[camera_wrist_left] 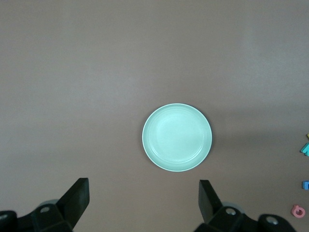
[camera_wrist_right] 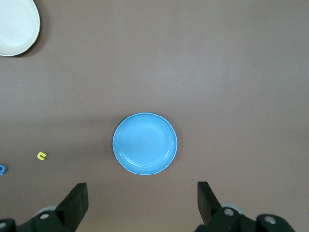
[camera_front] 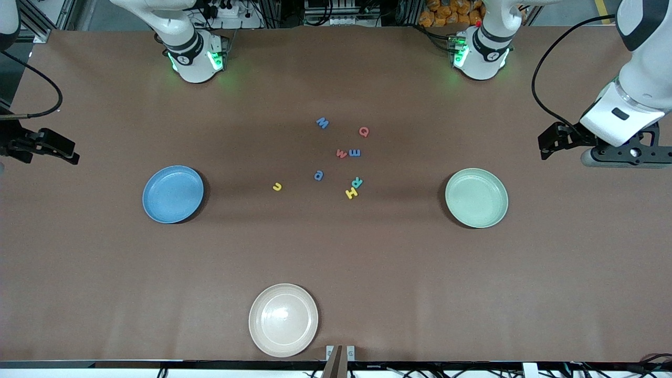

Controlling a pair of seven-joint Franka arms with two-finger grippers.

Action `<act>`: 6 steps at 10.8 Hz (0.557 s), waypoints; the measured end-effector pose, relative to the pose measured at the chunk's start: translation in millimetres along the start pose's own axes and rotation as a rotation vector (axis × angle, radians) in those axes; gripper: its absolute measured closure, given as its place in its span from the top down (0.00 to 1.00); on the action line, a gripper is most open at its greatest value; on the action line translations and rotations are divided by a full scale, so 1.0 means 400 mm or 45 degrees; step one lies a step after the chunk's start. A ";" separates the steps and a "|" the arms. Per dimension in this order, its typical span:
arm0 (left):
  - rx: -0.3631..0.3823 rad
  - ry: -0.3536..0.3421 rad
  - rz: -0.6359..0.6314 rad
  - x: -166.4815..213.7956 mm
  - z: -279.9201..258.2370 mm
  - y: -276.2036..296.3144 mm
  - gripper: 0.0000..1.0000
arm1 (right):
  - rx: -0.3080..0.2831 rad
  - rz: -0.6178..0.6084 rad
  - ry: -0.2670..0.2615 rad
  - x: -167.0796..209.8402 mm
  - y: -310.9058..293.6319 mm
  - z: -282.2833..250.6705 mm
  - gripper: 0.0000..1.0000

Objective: Sort upper and lower case letters into plates
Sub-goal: 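Move both grippers from rest toward the scattered foam letters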

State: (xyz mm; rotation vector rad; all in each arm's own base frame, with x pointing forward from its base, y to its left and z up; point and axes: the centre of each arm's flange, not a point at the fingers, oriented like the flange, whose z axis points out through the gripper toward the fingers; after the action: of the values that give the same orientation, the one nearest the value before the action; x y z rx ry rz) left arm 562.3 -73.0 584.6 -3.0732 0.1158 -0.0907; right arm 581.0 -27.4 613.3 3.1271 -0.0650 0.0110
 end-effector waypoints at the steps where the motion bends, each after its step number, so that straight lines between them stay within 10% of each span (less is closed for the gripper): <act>1: 0.000 0.001 0.000 0.000 0.000 0.000 1.00 | 0.000 0.004 0.002 0.000 0.003 -0.001 1.00; 6: -0.014 0.003 -0.002 0.001 0.000 0.002 1.00 | 0.024 0.025 0.036 0.005 0.020 -0.012 1.00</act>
State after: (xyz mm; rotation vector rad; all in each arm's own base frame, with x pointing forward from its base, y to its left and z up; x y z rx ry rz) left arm 562.5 -74.0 584.5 -3.0840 0.1138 -0.0940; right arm 582.8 -35.5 618.2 3.1441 -0.0959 0.0560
